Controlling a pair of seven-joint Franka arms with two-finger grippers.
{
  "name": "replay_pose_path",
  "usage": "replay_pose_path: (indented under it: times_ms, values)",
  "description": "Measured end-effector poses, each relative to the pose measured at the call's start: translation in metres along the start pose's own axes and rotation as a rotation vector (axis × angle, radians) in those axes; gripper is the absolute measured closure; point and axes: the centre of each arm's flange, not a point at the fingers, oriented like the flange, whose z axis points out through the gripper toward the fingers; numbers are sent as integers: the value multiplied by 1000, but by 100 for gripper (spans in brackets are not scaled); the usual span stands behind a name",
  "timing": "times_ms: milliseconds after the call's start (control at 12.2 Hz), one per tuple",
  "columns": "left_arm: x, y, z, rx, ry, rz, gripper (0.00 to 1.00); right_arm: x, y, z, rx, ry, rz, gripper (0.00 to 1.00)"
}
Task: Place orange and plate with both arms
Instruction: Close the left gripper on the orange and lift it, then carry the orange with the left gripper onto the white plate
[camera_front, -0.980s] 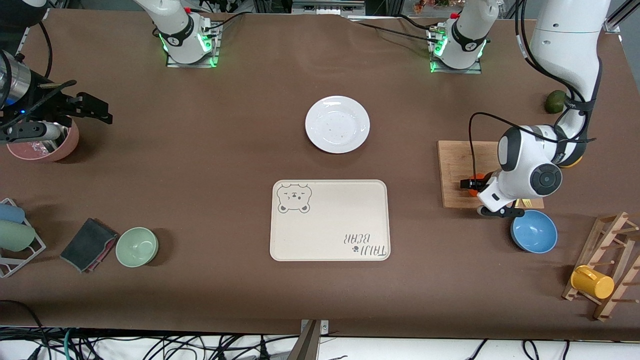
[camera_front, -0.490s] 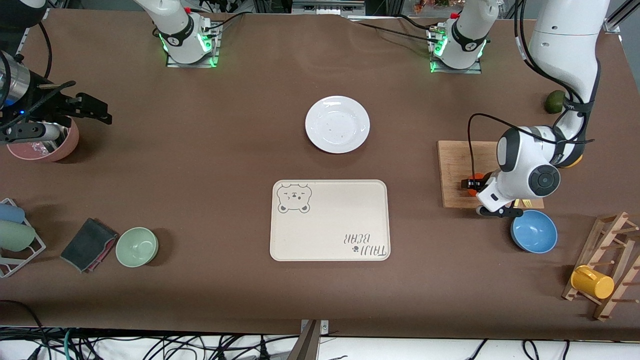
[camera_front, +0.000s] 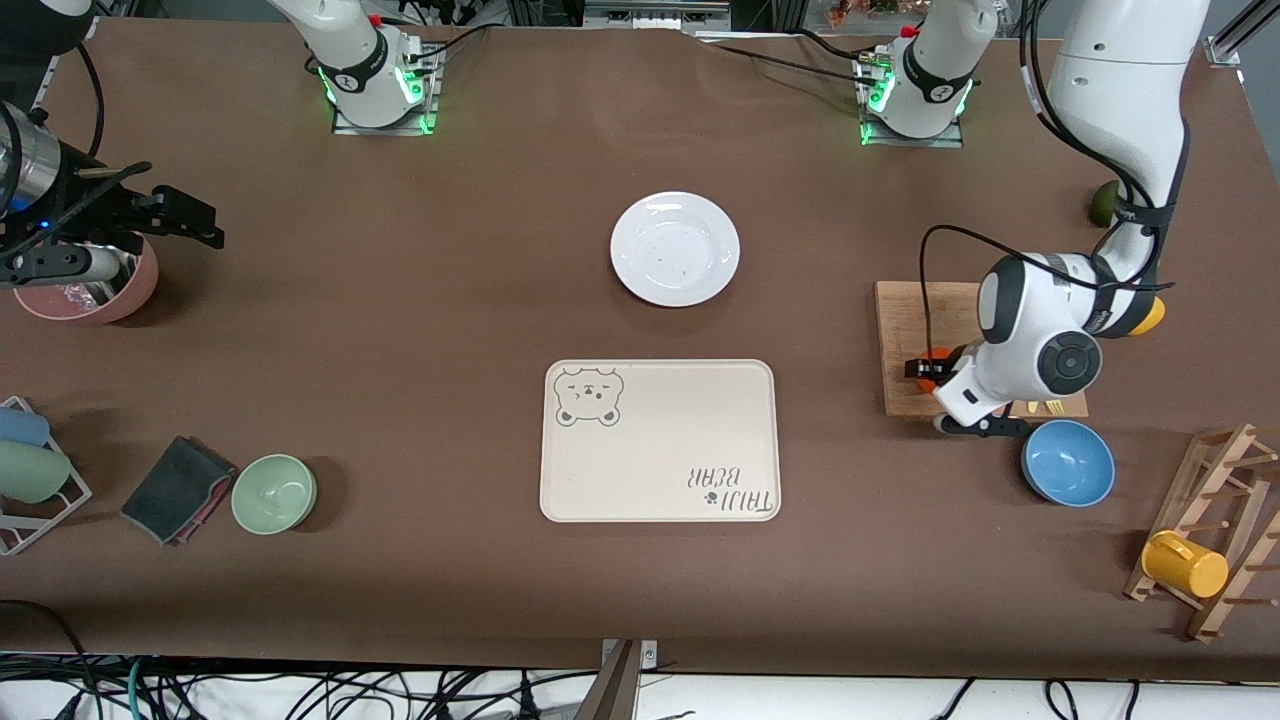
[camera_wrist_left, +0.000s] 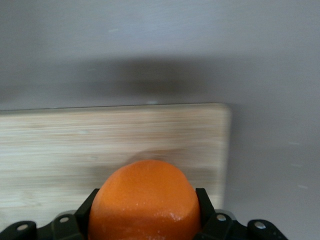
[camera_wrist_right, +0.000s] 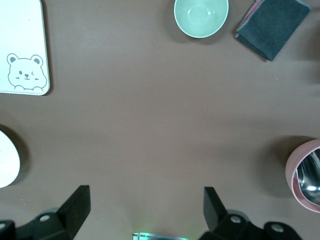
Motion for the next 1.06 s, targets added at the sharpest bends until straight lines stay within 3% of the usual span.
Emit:
replay_pose_path:
  times_ms: [327,735,1061]
  values:
    - [-17,91,-42,-42,46,32,22,0,0,0,0,0,0,0]
    - [-85,250,-75,-102,50,-109,22,0,-1,0,1,0,-1,0]
    - [-135,332,-66,-126,50,-217,22,0,-1,0,1,0,-1,0]
